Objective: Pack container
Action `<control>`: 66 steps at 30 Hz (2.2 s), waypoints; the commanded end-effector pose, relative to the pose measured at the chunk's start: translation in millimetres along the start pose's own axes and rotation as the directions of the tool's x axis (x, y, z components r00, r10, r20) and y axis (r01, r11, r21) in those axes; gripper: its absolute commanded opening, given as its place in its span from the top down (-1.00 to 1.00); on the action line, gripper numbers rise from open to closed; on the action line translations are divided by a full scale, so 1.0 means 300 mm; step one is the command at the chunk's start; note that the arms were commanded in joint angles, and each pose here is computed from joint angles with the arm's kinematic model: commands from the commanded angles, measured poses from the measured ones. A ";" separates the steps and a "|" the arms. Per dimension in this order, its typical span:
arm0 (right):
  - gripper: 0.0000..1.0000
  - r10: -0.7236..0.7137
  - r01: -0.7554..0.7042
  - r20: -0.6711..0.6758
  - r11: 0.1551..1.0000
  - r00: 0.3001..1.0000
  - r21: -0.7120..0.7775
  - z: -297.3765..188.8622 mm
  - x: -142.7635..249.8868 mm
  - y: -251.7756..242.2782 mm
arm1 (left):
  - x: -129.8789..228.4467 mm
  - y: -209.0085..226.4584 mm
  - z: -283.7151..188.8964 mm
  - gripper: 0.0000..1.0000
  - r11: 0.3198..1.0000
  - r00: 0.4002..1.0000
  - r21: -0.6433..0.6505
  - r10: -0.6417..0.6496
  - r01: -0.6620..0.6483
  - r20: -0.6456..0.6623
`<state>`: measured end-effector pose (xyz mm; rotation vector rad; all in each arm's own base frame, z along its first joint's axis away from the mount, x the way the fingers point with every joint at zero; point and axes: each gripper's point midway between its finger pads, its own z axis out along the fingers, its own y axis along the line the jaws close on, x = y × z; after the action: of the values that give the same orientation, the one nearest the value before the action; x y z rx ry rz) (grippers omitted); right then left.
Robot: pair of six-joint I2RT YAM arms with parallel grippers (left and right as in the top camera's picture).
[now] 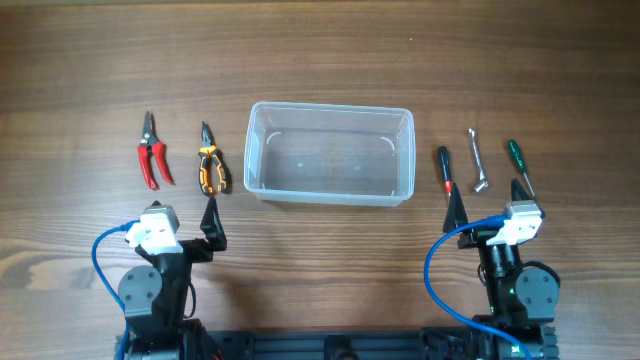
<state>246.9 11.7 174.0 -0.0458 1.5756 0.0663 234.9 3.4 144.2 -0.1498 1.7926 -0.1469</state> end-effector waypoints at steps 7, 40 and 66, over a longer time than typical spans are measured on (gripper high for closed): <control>-0.99 0.165 -0.165 0.005 0.986 0.986 -0.022 -0.001 -0.006 0.013 | 0.006 -0.012 0.002 -0.99 1.000 1.000 0.021 -0.009 0.008 0.004; -0.99 -0.002 0.035 -0.940 0.999 0.340 0.010 0.401 0.072 -0.072 | 0.006 -0.011 0.002 -1.00 1.000 1.000 0.021 -0.009 0.009 0.003; 0.25 -0.037 -0.089 -0.993 0.995 0.114 -0.047 0.321 0.463 0.000 | 0.006 -0.012 0.002 -0.99 1.000 1.000 0.021 -0.009 0.008 0.004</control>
<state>352.9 14.8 54.1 -0.1569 2.9895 0.1338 234.9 2.7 143.4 -0.1468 1.7913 -0.1503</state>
